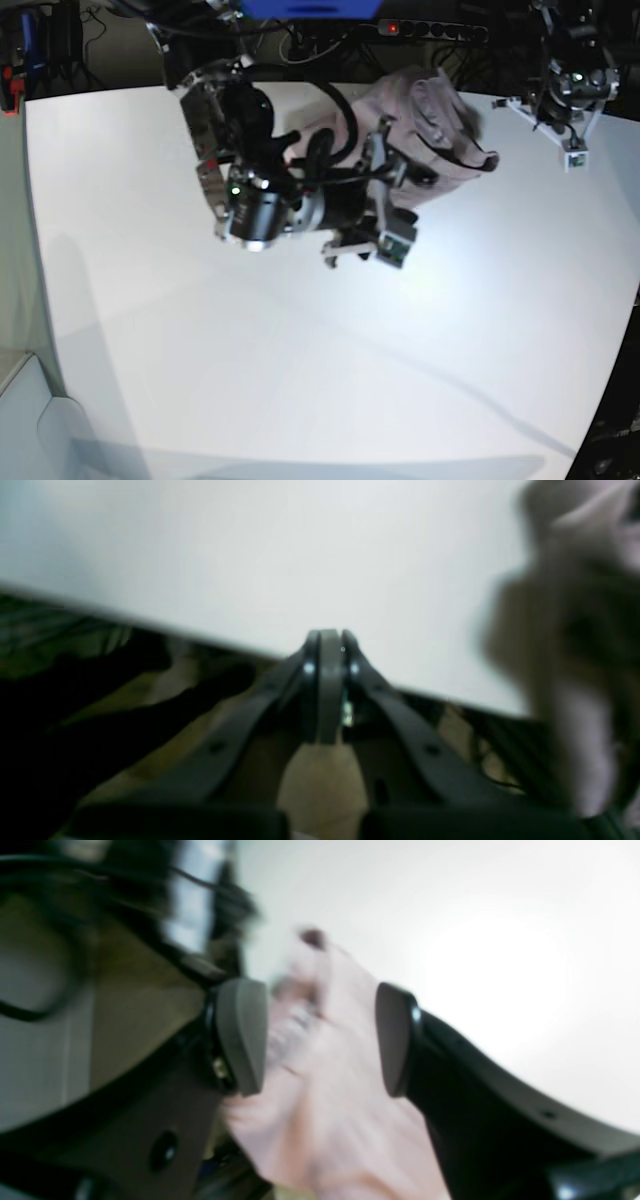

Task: Layout the t-shirt on the table in an organized manner, then fold the t-shirt properly
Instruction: 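Fold the held end with the right gripper over toward the left gripper, then grasp the bundle edges with both grippers and square the stack, then tuck the loose flap under the bundle with the left gripper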

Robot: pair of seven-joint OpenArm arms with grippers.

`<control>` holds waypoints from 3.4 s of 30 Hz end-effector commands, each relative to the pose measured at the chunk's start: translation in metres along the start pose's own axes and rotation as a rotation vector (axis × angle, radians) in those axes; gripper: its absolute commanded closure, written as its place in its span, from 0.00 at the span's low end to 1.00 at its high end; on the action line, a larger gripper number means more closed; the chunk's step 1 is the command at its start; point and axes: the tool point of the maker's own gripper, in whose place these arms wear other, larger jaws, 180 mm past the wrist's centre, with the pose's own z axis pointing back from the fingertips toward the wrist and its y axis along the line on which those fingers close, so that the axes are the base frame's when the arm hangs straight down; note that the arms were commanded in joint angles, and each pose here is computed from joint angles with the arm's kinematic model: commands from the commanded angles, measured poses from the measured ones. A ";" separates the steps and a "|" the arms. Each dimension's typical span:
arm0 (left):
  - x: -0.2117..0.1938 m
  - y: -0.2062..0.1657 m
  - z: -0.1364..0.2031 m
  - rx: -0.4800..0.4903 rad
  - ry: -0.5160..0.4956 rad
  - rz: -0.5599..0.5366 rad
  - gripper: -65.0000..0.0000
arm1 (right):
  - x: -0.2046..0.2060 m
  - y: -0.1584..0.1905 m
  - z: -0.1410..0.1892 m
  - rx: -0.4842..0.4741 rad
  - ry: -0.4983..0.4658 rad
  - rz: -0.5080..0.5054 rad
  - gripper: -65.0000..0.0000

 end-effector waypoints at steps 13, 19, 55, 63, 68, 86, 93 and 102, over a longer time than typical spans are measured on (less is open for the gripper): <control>-0.019 -0.055 0.008 -0.206 0.038 0.005 1.00 | -0.068 -0.078 0.050 -0.196 0.060 -0.199 0.47; -0.026 -0.060 0.016 -0.318 0.066 0.016 1.00 | -0.086 -0.076 0.054 -0.198 0.093 -0.224 0.47; 0.078 -0.123 -0.067 -0.540 -0.041 0.147 0.75 | -0.084 -0.074 0.051 -0.195 0.078 -0.238 0.54; 0.083 -0.128 -0.064 -0.549 -0.051 0.136 0.75 | -0.056 -0.075 0.043 -0.185 0.004 -0.241 1.00; 0.085 -0.123 -0.065 -0.540 -0.056 0.131 0.75 | -0.070 -0.075 0.019 -0.127 0.003 -0.334 1.00; 0.090 -0.111 -0.064 -0.524 -0.069 0.128 0.75 | -0.124 -0.104 -0.008 -0.091 0.031 -0.539 1.00; 0.126 -0.090 -0.032 -0.508 -0.217 0.159 0.75 | -0.091 -0.107 0.016 -0.137 0.021 -0.403 1.00; 0.137 -0.077 -0.006 -0.490 -0.291 0.139 0.74 | -0.059 -0.101 0.041 -0.192 0.007 -0.265 1.00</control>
